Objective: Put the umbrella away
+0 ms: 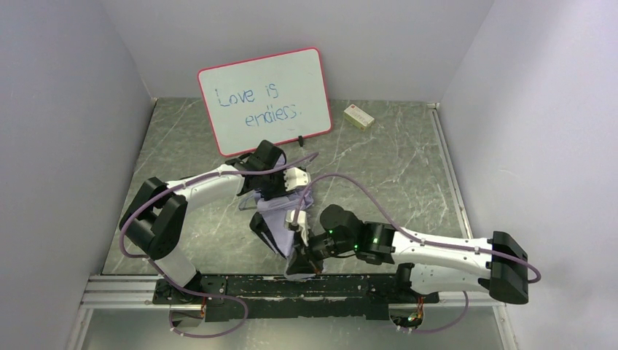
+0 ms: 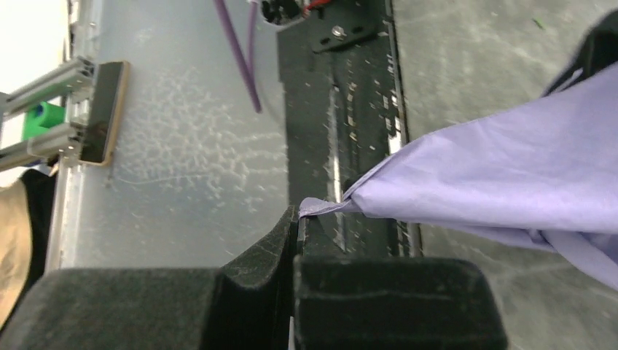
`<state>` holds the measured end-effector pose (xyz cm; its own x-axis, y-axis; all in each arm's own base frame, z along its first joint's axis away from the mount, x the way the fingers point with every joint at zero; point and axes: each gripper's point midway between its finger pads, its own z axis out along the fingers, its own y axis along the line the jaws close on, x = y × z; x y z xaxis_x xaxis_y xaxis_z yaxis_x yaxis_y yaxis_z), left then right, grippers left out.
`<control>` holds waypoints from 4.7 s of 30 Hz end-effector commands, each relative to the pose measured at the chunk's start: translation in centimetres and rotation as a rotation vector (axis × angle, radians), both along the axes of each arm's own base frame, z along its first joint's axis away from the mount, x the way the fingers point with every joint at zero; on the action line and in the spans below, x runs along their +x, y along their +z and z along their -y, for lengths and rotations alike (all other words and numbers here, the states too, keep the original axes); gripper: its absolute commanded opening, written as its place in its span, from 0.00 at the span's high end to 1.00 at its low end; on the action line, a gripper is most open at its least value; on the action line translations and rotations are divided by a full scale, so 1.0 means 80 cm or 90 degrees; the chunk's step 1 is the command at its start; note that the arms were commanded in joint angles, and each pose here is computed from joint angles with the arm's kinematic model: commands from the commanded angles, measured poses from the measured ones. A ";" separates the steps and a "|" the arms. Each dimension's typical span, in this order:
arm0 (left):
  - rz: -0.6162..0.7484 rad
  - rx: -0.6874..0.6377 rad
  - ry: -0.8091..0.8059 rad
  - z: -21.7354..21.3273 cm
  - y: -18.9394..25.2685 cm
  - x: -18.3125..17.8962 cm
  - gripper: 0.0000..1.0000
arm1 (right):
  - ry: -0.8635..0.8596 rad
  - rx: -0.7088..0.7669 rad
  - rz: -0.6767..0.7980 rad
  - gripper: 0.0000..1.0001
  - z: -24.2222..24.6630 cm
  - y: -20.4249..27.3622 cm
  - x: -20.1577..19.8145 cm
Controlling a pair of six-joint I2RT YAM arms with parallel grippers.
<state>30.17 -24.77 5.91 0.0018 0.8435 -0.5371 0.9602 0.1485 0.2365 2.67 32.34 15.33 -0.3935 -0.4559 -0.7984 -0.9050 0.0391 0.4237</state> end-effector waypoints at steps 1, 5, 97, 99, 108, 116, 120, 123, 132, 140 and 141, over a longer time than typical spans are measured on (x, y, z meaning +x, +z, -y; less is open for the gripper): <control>0.076 -0.046 0.051 0.008 0.029 0.036 0.92 | 0.031 0.104 -0.049 1.00 -0.038 0.061 -0.037; 0.096 -0.051 0.080 0.008 0.032 0.048 0.92 | 0.024 0.109 -0.071 1.00 -0.044 0.065 -0.053; 0.127 -0.013 0.052 0.018 0.007 0.035 0.94 | -0.184 0.029 0.141 0.39 0.050 0.031 0.055; 0.129 -0.012 0.051 0.019 0.009 0.036 0.94 | -0.110 0.095 0.189 0.38 0.043 0.042 0.041; 0.132 -0.009 0.051 0.018 0.009 0.035 0.93 | 0.107 -0.032 0.288 0.36 0.039 -0.021 0.027; 0.135 -0.006 0.050 0.016 0.009 0.034 0.94 | 0.146 -0.093 0.320 0.39 0.043 -0.033 0.036; 0.135 -0.006 0.049 0.016 0.009 0.034 0.93 | 0.152 -0.130 0.308 0.43 0.043 -0.036 0.038; 0.134 -0.006 0.048 0.017 0.009 0.034 0.93 | 0.187 -0.165 0.291 0.46 0.047 -0.048 0.030; 0.133 -0.005 0.046 0.017 0.008 0.034 0.93 | 0.226 -0.232 0.279 0.51 0.060 -0.068 0.024; 0.136 0.000 0.048 0.014 0.008 0.034 0.93 | 0.265 -0.256 0.258 0.68 0.066 -0.077 0.014; 0.135 0.000 0.048 0.014 0.007 0.034 0.94 | 0.269 -0.259 0.254 0.69 0.067 -0.077 0.012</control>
